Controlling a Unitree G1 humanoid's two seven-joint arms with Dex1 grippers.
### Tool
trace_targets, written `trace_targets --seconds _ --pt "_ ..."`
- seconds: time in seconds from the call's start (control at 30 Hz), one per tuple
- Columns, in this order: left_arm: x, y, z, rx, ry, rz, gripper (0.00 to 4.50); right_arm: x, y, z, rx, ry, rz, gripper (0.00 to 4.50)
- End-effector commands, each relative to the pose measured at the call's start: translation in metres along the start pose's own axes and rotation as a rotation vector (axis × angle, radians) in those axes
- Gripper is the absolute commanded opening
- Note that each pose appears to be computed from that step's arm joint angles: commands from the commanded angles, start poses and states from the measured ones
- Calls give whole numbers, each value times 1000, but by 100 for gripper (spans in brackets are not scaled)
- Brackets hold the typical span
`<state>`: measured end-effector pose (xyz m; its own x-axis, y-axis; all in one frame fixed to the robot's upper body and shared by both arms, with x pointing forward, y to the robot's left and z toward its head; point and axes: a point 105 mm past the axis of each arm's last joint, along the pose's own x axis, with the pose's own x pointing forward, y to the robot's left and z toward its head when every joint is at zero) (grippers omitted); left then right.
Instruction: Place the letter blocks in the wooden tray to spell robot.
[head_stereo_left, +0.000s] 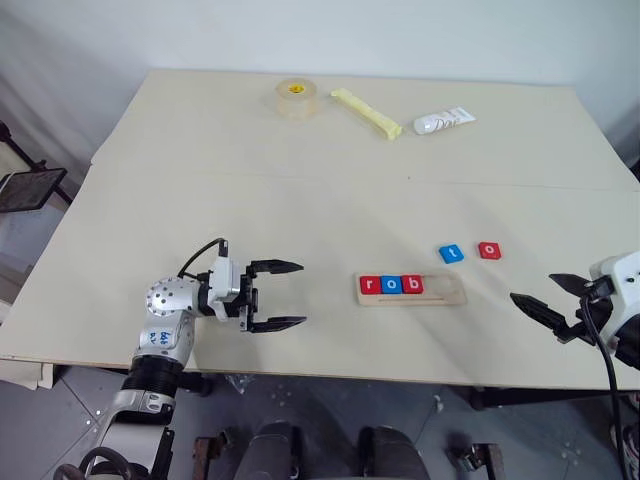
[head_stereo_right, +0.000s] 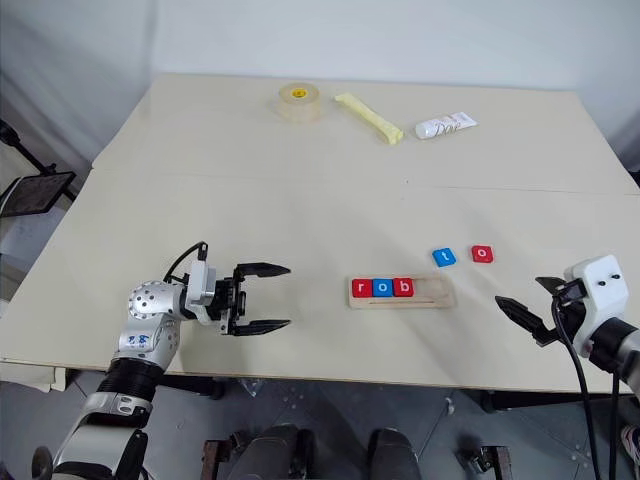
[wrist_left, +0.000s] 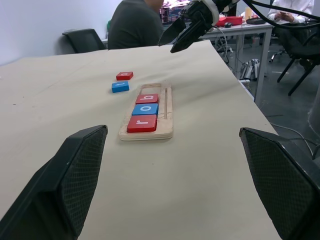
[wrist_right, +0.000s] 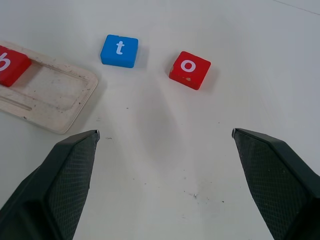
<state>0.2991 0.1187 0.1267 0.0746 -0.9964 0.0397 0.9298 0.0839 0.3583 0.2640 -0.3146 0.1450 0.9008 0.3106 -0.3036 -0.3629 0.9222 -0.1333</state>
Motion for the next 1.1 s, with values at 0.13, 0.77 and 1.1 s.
trace_targets --seconds 0.13,0.77,1.1 --pt "-3 1 6 37 -4 5 450 9 -6 14 -7 -35 -37 445" --pt "-7 -3 7 45 5 40 450 102 -19 8 148 -53 -204 445" --pt "-6 -4 8 47 7 52 450 108 -18 -3 174 -60 -245 445"
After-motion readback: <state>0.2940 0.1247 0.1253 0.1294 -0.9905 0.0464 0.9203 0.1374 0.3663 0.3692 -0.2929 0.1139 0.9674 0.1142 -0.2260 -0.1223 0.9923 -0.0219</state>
